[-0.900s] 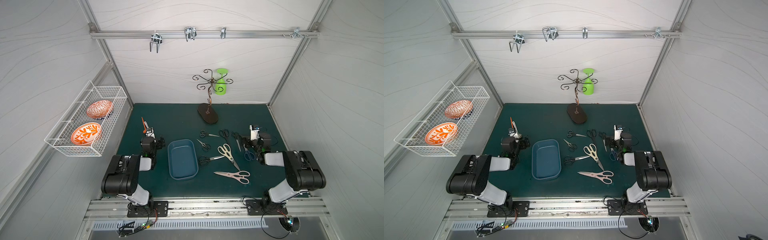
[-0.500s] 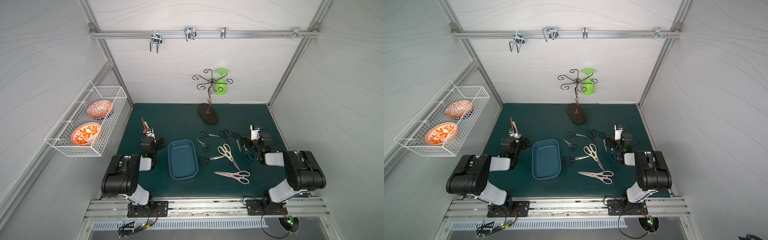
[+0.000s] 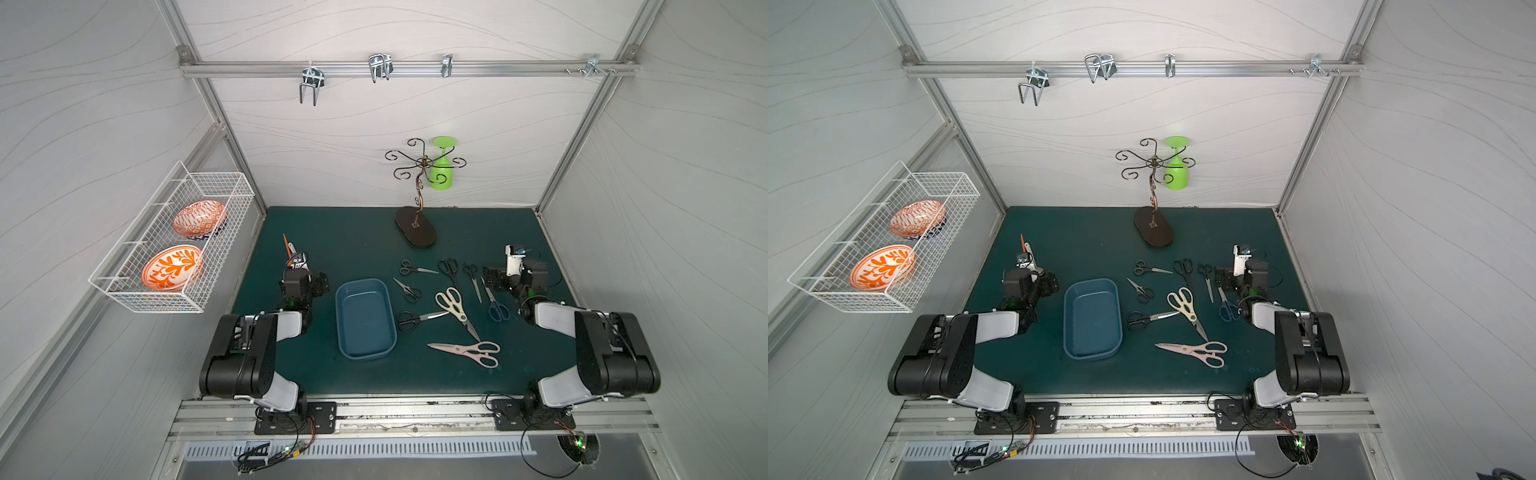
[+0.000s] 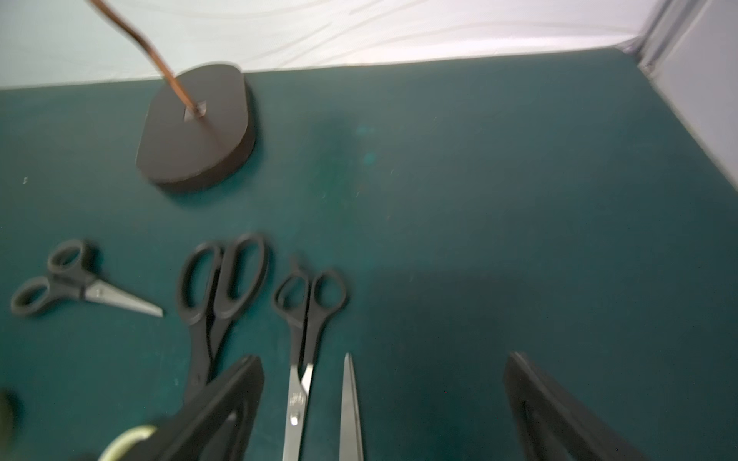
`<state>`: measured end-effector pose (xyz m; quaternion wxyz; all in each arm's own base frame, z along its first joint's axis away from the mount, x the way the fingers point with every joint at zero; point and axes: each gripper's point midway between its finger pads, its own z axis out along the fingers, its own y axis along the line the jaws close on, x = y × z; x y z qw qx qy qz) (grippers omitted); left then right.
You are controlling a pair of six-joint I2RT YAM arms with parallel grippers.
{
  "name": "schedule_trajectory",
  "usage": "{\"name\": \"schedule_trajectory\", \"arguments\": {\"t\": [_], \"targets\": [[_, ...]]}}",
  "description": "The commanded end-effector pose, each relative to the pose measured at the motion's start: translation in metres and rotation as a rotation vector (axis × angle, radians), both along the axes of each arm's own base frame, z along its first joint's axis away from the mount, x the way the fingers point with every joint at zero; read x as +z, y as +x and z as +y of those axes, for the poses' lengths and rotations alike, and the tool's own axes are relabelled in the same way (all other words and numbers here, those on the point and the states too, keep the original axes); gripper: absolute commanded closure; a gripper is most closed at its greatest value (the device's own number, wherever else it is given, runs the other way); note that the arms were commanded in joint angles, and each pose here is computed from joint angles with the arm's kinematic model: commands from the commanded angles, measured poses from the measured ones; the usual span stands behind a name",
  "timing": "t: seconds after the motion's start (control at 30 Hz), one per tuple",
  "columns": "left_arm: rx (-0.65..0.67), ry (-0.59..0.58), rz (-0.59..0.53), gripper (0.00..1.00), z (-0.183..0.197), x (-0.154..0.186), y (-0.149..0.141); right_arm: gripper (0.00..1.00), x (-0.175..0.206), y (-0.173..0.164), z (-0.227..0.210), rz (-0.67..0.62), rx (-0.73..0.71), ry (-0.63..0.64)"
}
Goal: Put the scissors into the storage box
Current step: Pick up the scissors from the center of the board.
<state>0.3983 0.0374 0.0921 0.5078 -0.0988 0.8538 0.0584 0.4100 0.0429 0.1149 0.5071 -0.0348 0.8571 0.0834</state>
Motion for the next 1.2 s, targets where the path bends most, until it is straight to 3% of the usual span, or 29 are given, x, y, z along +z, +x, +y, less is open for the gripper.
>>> {"name": "schedule_trajectory", "arguments": {"t": [0.0,0.13,0.2,0.4,0.47,0.6,0.83,1.17], "targets": [[0.046,-0.01,0.003,0.01,0.005,0.037,0.01,0.04,0.021,-0.004,0.0,0.139,-0.098,0.04],[0.109,-0.107,-0.027,0.01,0.006,0.067,0.008,0.07,0.038,-0.019,0.036,0.324,-0.086,-0.041],[0.114,-0.17,0.014,0.01,0.0,0.078,0.006,0.09,0.038,-0.034,0.056,0.423,-0.048,-0.08],[0.049,-0.385,0.272,0.04,-0.042,0.068,-0.01,0.11,0.038,-0.082,0.11,0.622,0.146,-0.126],[0.035,-0.465,0.346,0.05,-0.055,0.06,-0.017,0.19,0.037,-0.098,0.124,0.703,0.2,-0.08],[-0.026,-0.611,0.431,0.07,-0.081,0.05,-0.024,0.52,0.029,-0.122,0.154,0.854,0.294,0.019],[-0.025,-0.526,0.475,0.08,-0.073,0.032,-0.028,0.58,-0.007,-0.145,0.191,0.899,0.363,-0.116],[0.011,-0.495,0.47,0.08,-0.064,0.027,-0.025,0.65,-0.047,-0.13,0.198,0.886,0.347,-0.23]]}}
